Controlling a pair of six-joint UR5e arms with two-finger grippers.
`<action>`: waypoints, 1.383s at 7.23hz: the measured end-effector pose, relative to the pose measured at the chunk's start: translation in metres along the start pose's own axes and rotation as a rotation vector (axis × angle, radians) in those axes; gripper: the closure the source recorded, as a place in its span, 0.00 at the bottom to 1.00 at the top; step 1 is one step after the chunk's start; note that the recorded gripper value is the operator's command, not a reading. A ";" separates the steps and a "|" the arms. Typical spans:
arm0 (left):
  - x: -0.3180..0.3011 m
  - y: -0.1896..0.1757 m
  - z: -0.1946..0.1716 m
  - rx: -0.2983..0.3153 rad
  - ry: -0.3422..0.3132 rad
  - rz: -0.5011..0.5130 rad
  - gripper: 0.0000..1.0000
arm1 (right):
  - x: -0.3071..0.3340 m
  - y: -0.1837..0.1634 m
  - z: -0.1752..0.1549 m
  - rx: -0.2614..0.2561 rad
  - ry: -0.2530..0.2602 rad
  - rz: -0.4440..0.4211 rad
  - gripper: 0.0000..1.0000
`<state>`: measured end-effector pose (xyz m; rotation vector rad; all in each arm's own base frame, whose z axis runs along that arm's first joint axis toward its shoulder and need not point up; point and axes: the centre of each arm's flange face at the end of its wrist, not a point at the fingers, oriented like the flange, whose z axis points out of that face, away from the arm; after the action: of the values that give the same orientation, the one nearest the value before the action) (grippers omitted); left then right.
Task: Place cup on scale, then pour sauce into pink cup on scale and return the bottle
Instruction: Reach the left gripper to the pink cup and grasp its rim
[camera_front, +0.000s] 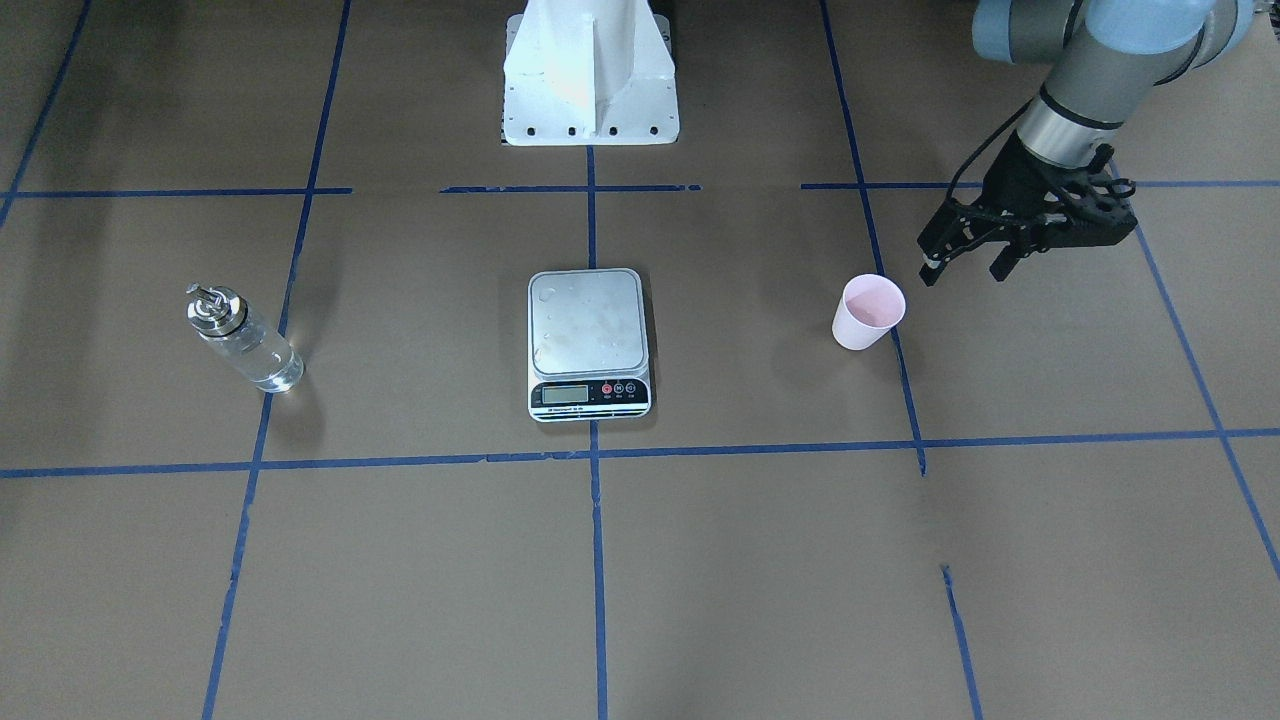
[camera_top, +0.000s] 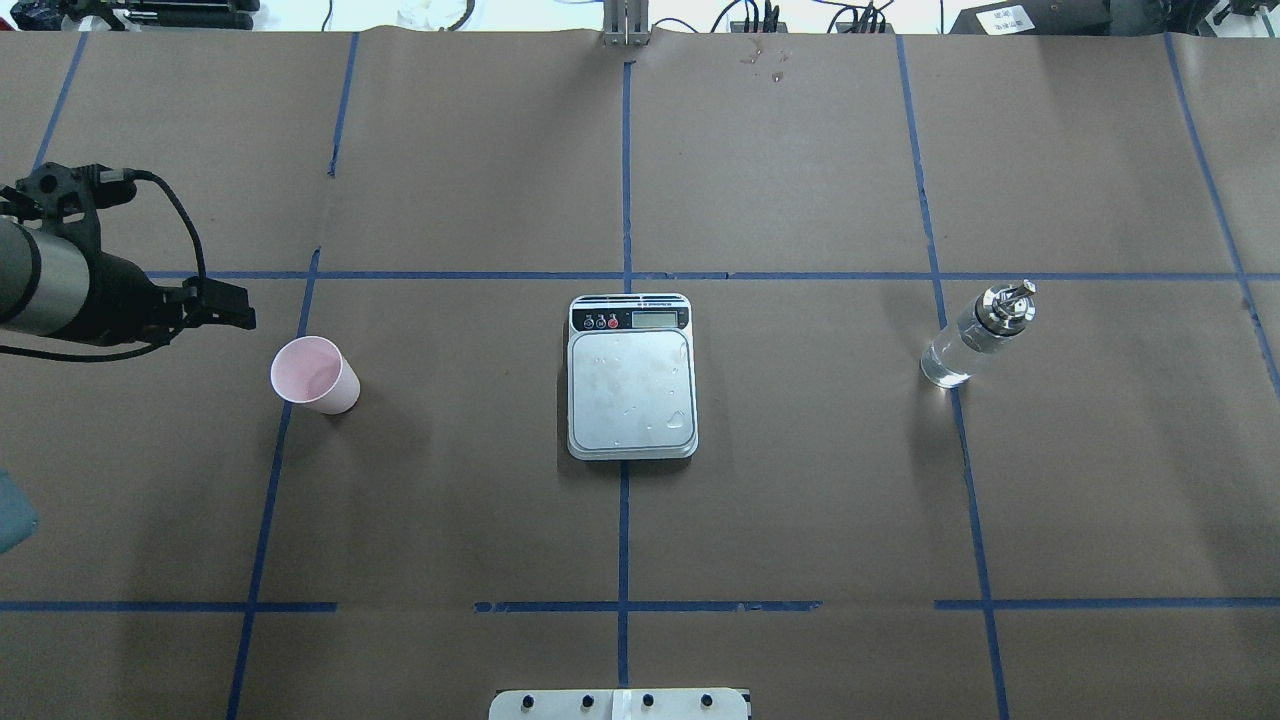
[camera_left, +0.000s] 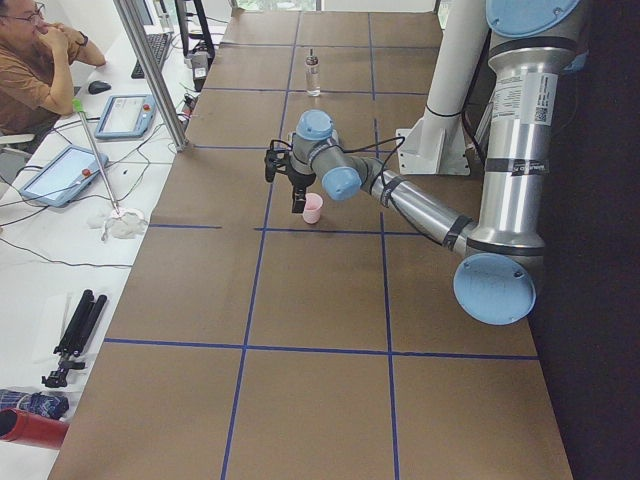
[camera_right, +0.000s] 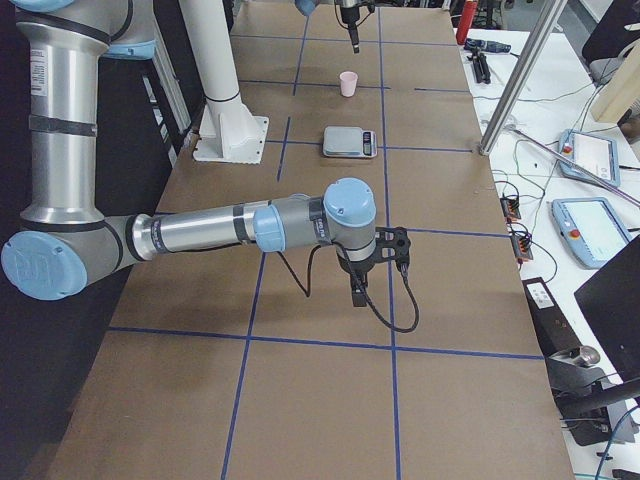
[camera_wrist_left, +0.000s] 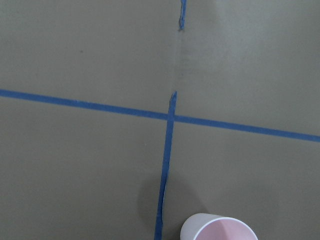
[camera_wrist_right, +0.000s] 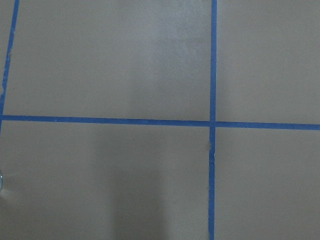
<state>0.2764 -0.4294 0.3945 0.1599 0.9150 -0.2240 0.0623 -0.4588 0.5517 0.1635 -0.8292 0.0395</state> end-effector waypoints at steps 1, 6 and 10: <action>0.003 0.008 0.015 -0.018 -0.015 0.005 0.00 | -0.001 -0.001 0.000 0.000 -0.004 -0.001 0.00; 0.022 0.024 0.051 -0.072 -0.030 0.034 0.00 | -0.006 -0.003 -0.002 -0.003 -0.044 -0.002 0.00; 0.029 0.018 0.067 -0.080 -0.039 0.035 0.07 | -0.008 -0.004 -0.002 -0.003 -0.046 -0.004 0.00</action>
<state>0.3498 -0.4316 0.4124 0.0973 0.8807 -0.1576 0.0589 -0.4623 0.5441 0.1640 -0.8745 0.0309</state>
